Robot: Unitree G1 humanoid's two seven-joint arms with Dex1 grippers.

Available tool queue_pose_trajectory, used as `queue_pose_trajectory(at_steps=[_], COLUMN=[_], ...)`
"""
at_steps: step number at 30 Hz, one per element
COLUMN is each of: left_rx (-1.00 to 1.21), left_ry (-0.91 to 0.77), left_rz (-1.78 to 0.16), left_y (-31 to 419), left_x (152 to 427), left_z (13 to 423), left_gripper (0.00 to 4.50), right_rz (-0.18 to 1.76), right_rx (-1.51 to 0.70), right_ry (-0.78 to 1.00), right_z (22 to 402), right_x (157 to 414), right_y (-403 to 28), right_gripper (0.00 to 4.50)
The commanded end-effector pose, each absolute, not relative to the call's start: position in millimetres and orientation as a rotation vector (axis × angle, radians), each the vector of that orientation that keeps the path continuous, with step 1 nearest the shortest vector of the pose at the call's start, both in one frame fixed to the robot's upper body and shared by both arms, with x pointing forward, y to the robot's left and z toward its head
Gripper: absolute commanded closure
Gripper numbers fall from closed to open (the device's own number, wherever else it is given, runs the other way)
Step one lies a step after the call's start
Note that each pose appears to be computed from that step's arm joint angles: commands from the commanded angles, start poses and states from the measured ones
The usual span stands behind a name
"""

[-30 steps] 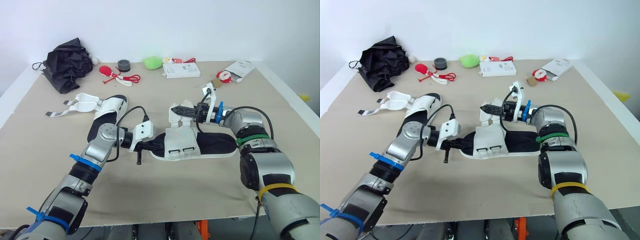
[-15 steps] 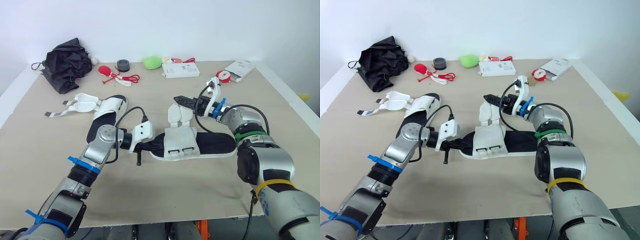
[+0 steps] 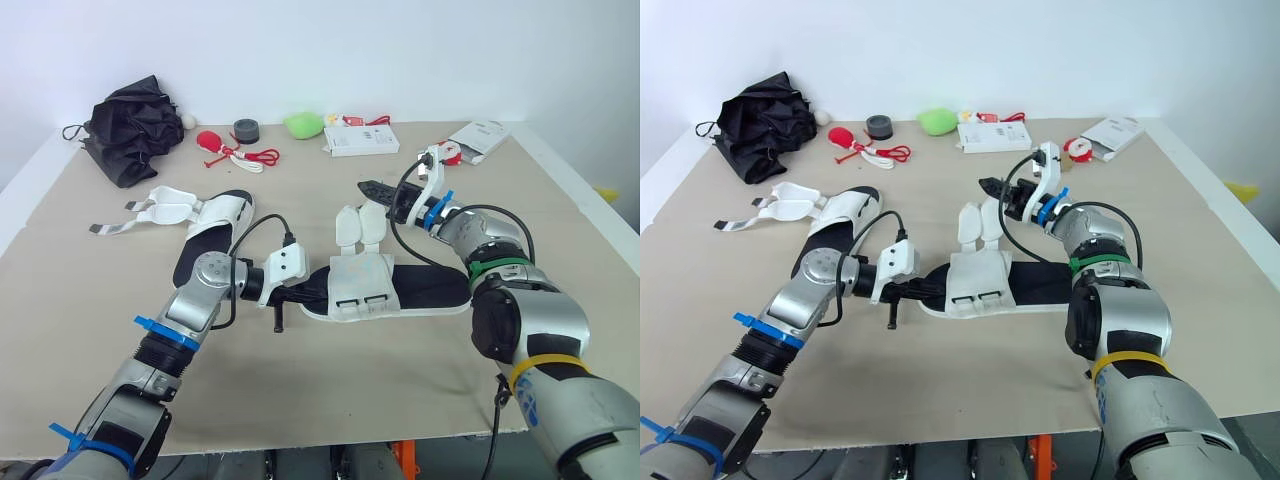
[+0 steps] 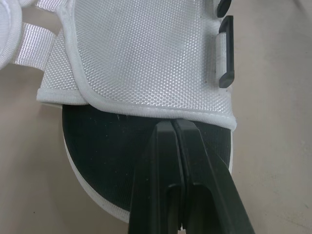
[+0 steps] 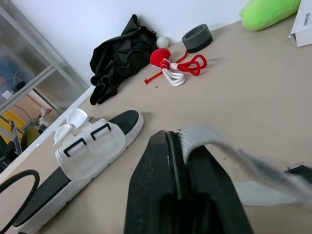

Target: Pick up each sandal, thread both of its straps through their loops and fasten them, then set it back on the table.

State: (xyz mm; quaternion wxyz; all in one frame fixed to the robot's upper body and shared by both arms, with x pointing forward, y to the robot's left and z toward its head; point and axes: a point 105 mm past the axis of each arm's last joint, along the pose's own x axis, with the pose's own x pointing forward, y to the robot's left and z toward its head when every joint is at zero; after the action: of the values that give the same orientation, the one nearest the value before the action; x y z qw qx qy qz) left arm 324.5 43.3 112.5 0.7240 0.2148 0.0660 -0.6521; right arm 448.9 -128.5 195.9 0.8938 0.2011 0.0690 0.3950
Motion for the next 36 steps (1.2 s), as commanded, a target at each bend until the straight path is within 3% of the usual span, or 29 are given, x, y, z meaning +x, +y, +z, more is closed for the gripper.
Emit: queue_pose_trajectory(at_steps=[1,7,15,21,27,31,36], left_rx=[0.475,0.473,0.473,0.477,0.484,0.487,0.489], left_ry=[0.253,0.254,0.260,0.263,0.258,0.254,0.248], left_rz=[-1.442,-1.443,-1.447,-1.458,-1.470,-1.481,-1.490], left_y=[48,47,48,48,46,43,40], left_x=[319,319,318,320,322,322,323], left_z=[90,90,89,89,91,91,91], left_gripper=[4.50,4.50,4.50,4.50,4.50,4.50,4.50], right_rz=[0.834,0.855,0.999,0.935,0.785,0.745,0.792], right_rx=[0.415,0.327,-0.206,-0.699,-1.393,-1.578,-1.612], right_ry=[0.051,-0.012,-0.233,-0.463,-0.841,-1.090,-1.282], right_z=[222,233,243,227,203,201,189], right_x=[452,451,417,380,353,335,308], right_y=[-127,-127,-111,-96,-99,-102,-103], right_gripper=[4.49,4.49,4.49,4.49,4.49,4.49,4.49])
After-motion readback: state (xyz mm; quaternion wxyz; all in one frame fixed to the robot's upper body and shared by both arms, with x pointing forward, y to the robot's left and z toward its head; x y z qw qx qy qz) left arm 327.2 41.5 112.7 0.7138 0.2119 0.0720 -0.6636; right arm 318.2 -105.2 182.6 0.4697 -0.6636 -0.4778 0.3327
